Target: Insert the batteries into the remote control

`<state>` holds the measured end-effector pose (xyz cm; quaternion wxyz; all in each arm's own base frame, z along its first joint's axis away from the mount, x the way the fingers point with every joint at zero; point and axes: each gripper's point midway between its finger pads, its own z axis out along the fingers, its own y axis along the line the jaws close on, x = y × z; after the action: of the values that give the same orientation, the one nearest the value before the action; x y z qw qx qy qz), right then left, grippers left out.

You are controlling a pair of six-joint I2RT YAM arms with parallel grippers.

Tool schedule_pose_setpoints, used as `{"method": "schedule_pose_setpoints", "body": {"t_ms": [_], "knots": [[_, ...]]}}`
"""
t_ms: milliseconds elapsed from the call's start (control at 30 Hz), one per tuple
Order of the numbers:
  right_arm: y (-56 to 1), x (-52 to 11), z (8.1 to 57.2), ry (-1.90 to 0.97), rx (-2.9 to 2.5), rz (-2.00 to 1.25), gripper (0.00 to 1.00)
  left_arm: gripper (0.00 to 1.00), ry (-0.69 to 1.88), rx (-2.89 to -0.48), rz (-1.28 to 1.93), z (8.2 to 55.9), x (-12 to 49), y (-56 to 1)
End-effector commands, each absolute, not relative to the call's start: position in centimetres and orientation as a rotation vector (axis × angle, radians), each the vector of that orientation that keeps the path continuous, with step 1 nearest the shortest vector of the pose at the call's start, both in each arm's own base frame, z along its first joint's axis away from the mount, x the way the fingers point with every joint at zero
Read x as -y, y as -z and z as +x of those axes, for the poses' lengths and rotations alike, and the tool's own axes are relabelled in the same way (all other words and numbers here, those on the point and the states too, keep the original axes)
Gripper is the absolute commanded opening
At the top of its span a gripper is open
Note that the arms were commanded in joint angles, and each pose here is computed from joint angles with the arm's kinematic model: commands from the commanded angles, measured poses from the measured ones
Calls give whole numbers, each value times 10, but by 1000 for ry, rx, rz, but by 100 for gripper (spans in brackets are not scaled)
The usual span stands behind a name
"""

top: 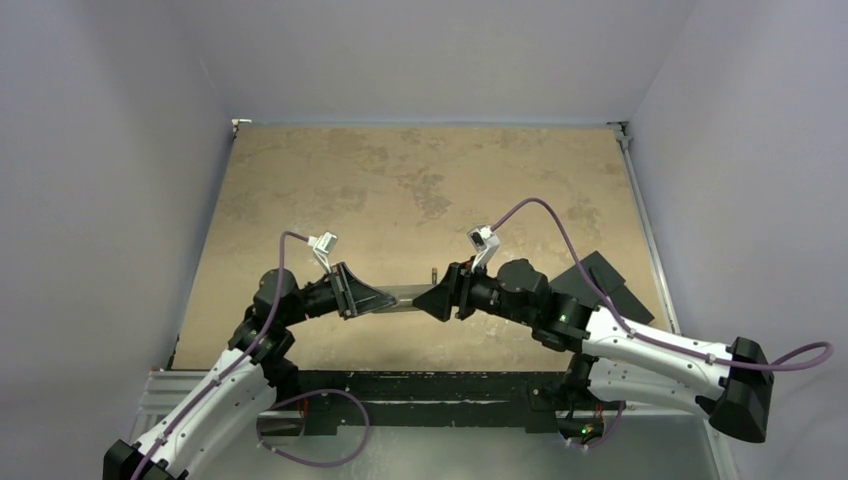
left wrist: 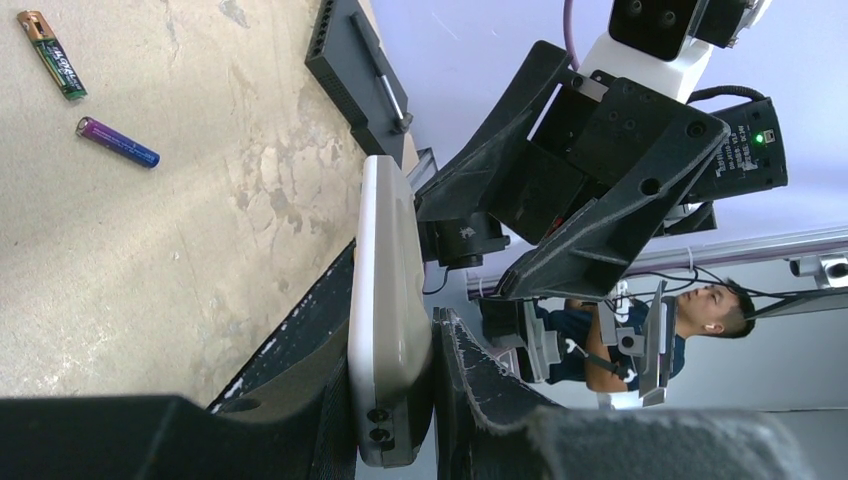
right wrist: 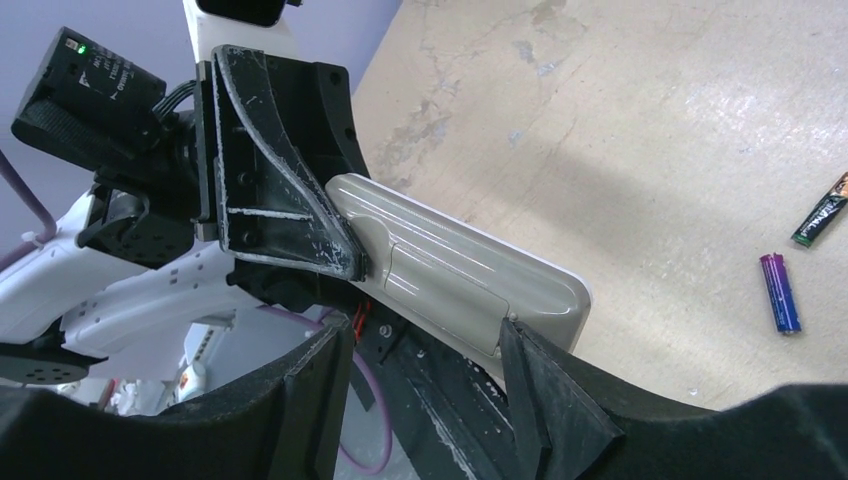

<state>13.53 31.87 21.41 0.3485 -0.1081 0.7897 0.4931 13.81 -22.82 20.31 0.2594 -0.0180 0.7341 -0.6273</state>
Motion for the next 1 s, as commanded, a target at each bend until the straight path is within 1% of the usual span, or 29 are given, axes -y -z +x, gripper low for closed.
{"method": "schedule_pose_setpoints", "body": {"t_ms": [0,467,967], "knots": [[-228,-330,114,-1440,-2002,-343,62,0,1821,-1757,171,119,233,-265],[-241,-328,115,-1460,-1948,-335,61,0,1665,-1885,119,132,229,-240],[-251,-332,111,-1508,-1910,-354,60,0,1624,-1935,97,136,228,-227]]}}
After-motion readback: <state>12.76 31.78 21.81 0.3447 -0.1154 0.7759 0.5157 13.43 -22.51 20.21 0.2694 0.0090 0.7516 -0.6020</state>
